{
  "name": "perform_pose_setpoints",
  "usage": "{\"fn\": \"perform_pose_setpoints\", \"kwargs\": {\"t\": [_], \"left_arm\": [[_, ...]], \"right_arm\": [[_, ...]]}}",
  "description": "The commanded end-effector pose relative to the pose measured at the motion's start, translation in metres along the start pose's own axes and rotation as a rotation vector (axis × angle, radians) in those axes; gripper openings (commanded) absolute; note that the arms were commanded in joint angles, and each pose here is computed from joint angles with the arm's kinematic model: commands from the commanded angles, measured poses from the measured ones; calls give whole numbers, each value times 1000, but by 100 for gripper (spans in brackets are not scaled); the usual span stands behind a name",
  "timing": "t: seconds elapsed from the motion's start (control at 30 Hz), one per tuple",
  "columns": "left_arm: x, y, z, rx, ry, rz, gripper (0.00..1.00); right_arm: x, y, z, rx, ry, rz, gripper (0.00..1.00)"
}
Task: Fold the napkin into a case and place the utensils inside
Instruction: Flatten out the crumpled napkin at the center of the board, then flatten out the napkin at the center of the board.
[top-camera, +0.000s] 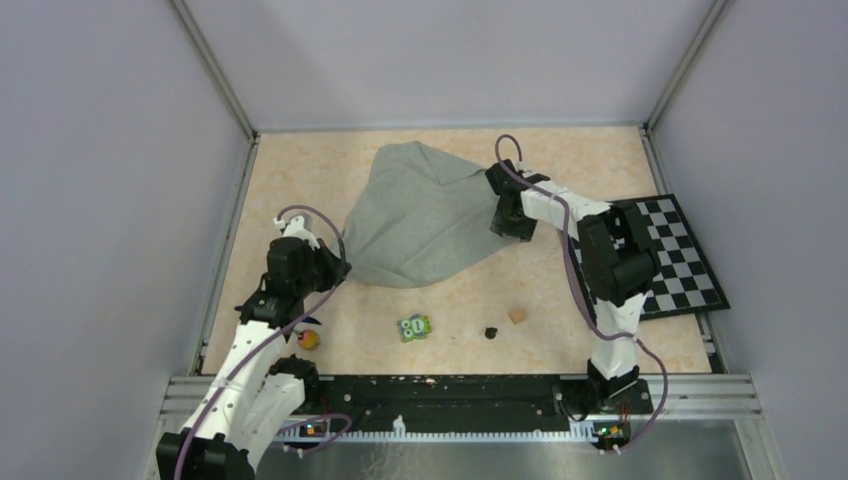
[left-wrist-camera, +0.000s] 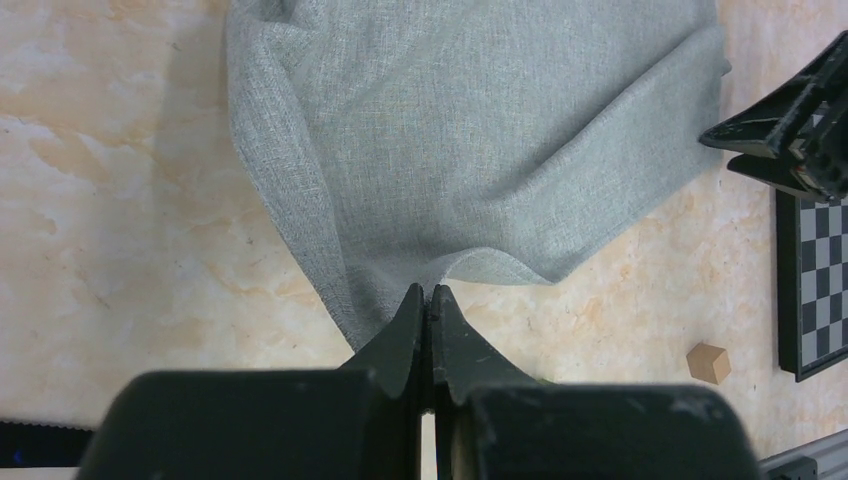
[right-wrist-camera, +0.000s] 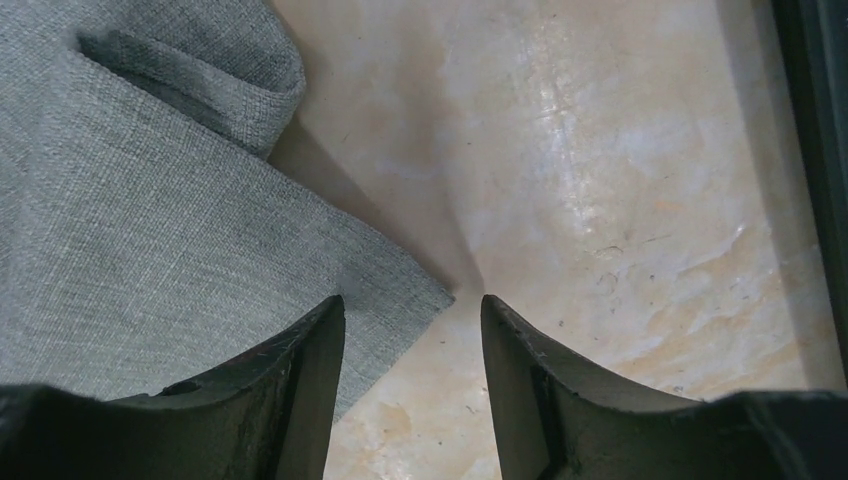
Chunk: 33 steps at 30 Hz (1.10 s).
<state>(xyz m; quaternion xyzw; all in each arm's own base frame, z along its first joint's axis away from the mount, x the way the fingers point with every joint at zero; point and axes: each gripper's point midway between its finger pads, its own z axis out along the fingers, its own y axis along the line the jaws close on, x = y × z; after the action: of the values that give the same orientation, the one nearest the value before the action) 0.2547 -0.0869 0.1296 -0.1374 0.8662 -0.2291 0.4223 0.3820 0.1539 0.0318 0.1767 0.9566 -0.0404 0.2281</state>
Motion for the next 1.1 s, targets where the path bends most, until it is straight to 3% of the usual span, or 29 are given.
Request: {"fn": "perform_pose_setpoints", "kwargs": {"t": [0.0,0.23,0.47,0.57,0.77,1.07], "left_arm": [[-16,-13,0,60,-59,22,0],[-21,-12,-3,46,-79,22,0],[-25,-7,-5,4,-94,-14,0],[-30,-4,-5,-24,-113,-42,0],[-81,-31,-22,9,-237,-43,0],[-210,-125,-123,233,-617,30,0]], "right_arm": [[-6,5,6,57,-41,21,52],[11,-4,26,121,-26,36,47],[21,-4,25,79,-24,86,1],[0,2,0,17,-94,112,0],[-69,22,-113,-313,-299,82,0],[-130,-5,-353,-824,-868,9,0]]}}
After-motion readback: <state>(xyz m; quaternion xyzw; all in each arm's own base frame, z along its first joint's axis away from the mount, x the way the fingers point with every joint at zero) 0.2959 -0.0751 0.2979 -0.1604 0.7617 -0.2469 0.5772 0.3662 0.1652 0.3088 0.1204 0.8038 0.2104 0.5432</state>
